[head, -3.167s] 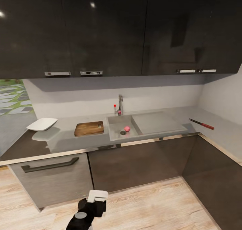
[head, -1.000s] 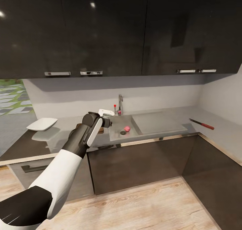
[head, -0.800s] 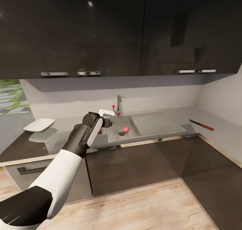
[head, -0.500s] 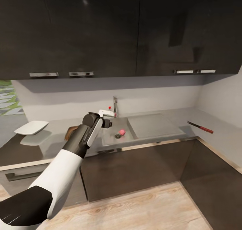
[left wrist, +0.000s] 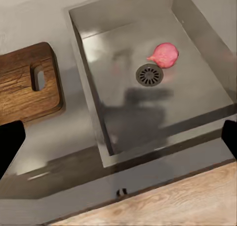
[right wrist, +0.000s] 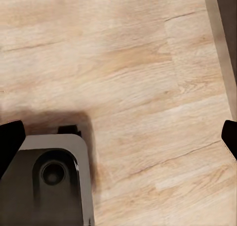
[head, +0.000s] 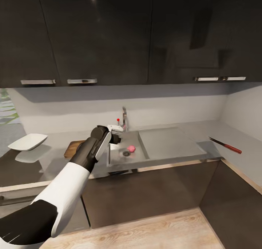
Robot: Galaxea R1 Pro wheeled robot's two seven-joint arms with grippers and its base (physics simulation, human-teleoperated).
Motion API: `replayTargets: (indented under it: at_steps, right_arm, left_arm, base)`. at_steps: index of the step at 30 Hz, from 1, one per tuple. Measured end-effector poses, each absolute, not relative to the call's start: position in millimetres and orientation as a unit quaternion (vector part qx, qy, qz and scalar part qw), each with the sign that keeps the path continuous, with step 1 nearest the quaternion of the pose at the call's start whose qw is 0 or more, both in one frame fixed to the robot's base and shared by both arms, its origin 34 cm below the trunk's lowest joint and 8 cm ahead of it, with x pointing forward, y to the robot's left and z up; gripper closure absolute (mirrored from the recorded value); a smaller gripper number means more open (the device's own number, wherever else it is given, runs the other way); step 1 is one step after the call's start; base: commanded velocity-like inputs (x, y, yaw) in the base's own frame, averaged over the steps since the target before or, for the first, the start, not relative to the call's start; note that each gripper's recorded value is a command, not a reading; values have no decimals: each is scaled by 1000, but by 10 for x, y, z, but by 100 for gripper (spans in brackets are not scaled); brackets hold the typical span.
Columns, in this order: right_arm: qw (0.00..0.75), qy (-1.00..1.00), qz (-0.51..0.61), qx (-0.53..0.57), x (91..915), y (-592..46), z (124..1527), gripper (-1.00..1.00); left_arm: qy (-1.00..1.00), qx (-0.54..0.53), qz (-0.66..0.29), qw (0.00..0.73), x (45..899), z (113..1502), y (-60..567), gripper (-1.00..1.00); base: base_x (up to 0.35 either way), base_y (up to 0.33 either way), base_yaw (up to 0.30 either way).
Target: In the kitchen, take the Vidalia onion out of the sink, dice it on the chopping board with the paring knife, put the diced onion into the bowl on the countertop, then place both the paring knife and the chopping board into the sink.
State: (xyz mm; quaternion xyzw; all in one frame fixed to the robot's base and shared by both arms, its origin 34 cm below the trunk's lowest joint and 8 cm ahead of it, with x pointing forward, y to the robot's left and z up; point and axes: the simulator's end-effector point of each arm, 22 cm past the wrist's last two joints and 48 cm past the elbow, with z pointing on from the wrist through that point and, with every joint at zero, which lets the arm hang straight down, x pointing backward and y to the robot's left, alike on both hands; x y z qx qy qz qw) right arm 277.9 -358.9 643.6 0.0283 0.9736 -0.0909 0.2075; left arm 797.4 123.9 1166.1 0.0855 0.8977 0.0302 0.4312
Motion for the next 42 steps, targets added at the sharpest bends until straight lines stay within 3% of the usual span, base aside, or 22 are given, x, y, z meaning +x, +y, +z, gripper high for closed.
replayTargets:
  at_steps: [10, 21, 29, 42]
  right_arm:
    - [207, 974, -90, 28, 2779, -3578, 6434, -100]
    - [207, 974, -91, 28, 2777, -3580, 6434, -100]
    - [207, 974, -90, 28, 2777, -3579, 6434, -100]
    - [207, 974, -89, 28, 2777, -3573, 6431, -100]
  left_arm:
    - [903, 87, 30, 419, 7956, 11553, 1236, -100]
    - [911, 88, 25, 402, 7924, 11397, 1209, -100]
    - [925, 76, -36, 371, 7826, 11185, 1005, -100]
    - [929, 60, -40, 363, 7848, 10948, 1039, -100]
  base:
    - [198, -119, 201]
    - [219, -225, 10]
    - [188, -196, 0]
    - [20, -21, 0]
